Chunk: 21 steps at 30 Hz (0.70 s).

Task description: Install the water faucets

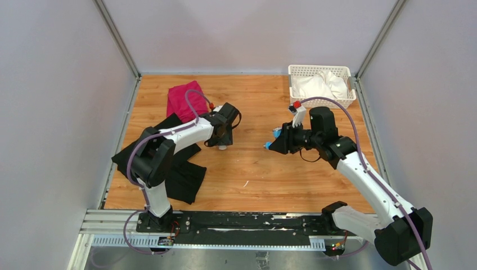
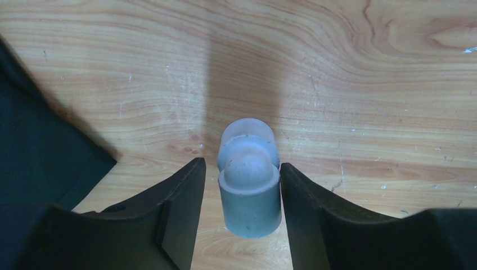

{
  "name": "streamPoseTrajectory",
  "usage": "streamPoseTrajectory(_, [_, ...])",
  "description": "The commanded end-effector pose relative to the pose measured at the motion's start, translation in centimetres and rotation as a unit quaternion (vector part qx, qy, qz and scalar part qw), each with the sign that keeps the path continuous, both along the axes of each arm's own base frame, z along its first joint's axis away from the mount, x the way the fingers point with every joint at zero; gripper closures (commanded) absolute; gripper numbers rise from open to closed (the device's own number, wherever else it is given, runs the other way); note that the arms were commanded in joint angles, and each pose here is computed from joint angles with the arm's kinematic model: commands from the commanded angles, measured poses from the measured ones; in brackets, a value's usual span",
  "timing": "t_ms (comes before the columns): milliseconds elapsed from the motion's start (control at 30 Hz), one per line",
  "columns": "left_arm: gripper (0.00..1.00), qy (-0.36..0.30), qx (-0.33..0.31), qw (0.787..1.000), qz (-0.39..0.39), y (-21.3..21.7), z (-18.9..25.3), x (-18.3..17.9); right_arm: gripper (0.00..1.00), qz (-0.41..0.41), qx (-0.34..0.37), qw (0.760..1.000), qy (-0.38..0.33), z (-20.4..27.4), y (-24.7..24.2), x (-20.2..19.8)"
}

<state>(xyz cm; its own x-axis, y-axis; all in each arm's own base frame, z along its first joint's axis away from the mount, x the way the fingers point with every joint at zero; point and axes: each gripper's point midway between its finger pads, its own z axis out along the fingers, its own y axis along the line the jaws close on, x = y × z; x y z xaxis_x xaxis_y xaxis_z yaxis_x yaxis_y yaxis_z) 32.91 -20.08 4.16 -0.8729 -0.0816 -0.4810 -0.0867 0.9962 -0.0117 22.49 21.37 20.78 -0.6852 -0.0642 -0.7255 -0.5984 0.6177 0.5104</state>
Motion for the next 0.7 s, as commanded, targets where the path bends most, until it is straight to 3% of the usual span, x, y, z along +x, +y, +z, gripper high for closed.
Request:
streamPoseTrajectory(0, [0.44,-0.013,0.004,1.000,0.009,-0.2,0.6,0.9,1.00,0.007,0.008,1.000,-0.012,0.8,0.0,0.0])
streamPoseTrajectory(33, [0.47,-0.012,0.003,1.000,0.009,-0.3,0.6,0.8,1.00,0.006,0.008,1.000,-0.012,0.8,0.0,0.0])
streamPoseTrajectory(100, [0.61,-0.013,0.000,1.000,0.011,-0.3,0.6,0.8,1.00,0.005,0.007,1.000,-0.011,0.7,0.0,0.1])
streamPoseTrajectory(233, [0.98,-0.012,-0.012,1.000,0.000,-0.8,1.1,0.7,1.00,0.012,0.010,1.000,-0.010,0.7,0.1,-0.2])
streamPoseTrajectory(333, [1.00,-0.011,-0.046,0.998,-0.039,-2.2,2.3,0.5,1.00,0.027,0.022,0.999,-0.014,1.4,0.4,-0.6])
streamPoseTrajectory(433, [1.00,-0.030,-0.130,0.982,-0.132,-5.6,6.0,-0.1,1.00,0.034,0.035,0.998,-0.037,2.7,0.5,-0.9])
streamPoseTrajectory(533, [1.00,-0.056,-0.214,0.944,-0.246,-8.5,11.1,-2.2,1.00,0.041,0.048,0.995,-0.083,4.5,0.4,-1.3])
streamPoseTrajectory(667, [1.00,-0.083,-0.264,0.899,-0.340,-9.0,16.3,-5.2,1.00,0.045,0.076,0.982,-0.165,8.0,0.1,-2.1])
